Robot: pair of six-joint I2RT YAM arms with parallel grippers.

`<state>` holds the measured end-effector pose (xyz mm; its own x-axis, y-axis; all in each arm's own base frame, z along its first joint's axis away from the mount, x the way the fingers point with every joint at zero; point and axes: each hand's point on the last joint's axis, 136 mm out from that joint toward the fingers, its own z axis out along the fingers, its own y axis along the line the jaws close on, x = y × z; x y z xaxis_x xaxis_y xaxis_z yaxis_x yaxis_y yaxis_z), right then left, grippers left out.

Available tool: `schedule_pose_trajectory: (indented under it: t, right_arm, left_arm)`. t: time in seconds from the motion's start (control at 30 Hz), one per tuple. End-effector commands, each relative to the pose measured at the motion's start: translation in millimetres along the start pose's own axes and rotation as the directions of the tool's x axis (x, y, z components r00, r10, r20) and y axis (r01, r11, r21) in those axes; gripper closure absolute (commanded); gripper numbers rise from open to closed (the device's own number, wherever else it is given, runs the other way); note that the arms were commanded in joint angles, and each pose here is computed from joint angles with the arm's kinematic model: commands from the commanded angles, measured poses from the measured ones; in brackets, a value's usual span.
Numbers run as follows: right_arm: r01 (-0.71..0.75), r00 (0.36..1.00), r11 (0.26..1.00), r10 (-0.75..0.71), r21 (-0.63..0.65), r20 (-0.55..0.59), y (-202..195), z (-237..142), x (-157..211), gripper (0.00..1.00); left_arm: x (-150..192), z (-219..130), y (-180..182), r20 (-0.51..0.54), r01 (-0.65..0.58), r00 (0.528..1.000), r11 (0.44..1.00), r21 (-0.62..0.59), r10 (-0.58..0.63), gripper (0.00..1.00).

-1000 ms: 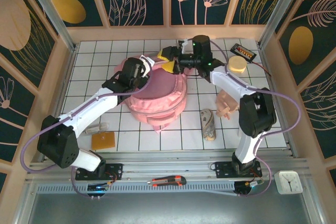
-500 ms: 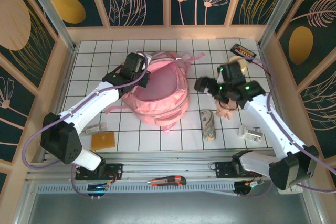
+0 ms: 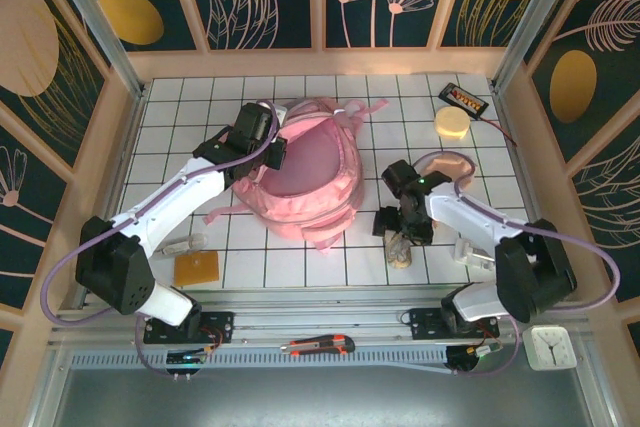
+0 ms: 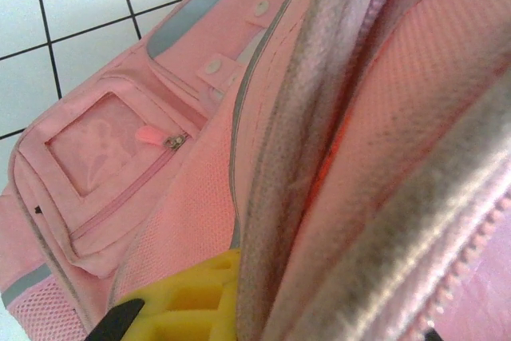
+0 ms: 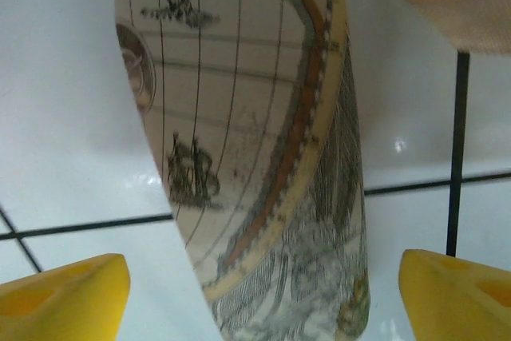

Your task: Pack the student bag

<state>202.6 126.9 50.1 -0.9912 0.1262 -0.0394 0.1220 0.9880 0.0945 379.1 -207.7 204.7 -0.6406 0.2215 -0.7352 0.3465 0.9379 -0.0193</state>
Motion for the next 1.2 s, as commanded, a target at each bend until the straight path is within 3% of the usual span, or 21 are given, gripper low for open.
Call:
schedule_pose_trajectory:
  t: [0.0, 0.1, 0.33, 0.43, 0.6, 0.73, 0.87, 0.93, 1.03, 1.17]
  right_arm:
    - [0.024, 0.999, 0.999, -0.025, 0.026, 0.035, -2.1, 11.5, -17.3, 0.16]
    - [0.036, 0.999, 0.999, -0.036, 0.030, 0.020, -2.1, 21.6, -22.3, 0.22]
    - [0.043, 0.999, 0.999, -0.043, 0.018, 0.026, -1.1, 22.9, -28.7, 0.45]
    - [0.045, 0.997, 0.999, -0.045, -0.004, 0.060, 3.5, 9.6, -35.1, 0.55]
    - [0.024, 0.990, 0.983, 0.002, -0.182, 0.141, 32.3, -47.8, -55.1, 0.56]
    - [0.036, 0.975, 0.888, 0.069, -0.458, 0.211, 79.8, -125.0, -83.1, 0.56]
    - [0.045, 0.974, 0.736, 0.119, -0.675, 0.195, 129.6, -169.5, -106.5, 0.56]
    - [0.024, 0.976, 0.653, 0.148, -0.757, 0.159, 153.0, -175.9, -119.9, 0.56]
    - [-0.044, 0.977, 0.584, 0.194, -0.811, 0.086, 175.3, -164.3, -139.0, 0.57]
    - [-0.088, 0.974, 0.544, 0.222, -0.835, 0.041, 198.9, -148.0, -157.8, 0.57]
  left_arm:
    - [-27.3, -17.8, -8.7, 0.112, 0.065, 0.991, 0.996, 0.066, -0.072, 1.00]
    - [-26.2, -17.6, -10.1, 0.100, 0.072, 0.992, 0.995, 0.074, -0.079, 1.00]
    - [-25.8, -19.2, -13.8, 0.099, 0.090, 0.990, 0.991, 0.100, -0.099, 1.00]
    - [-28.2, -21.3, -15.7, 0.105, 0.106, 0.987, 0.988, 0.114, -0.118, 1.00]
    - [-34.8, -26.4, -20.8, 0.119, 0.130, 0.982, 0.980, 0.149, -0.148, 1.00]
    - [-43.2, -30.4, -27.8, 0.132, 0.142, 0.977, 0.971, 0.193, -0.169, 1.00]
    - [-48.9, -32.6, -34.8, 0.135, 0.160, 0.971, 0.959, 0.236, -0.195, 1.00]
    - [-51.9, -34.0, -37.2, 0.140, 0.171, 0.967, 0.952, 0.255, -0.211, 1.00]
    - [-57.3, -36.7, -39.6, 0.151, 0.188, 0.960, 0.943, 0.276, -0.236, 1.00]
    - [-62.2, -37.9, -43.0, 0.156, 0.220, 0.948, 0.927, 0.304, -0.277, 1.00]
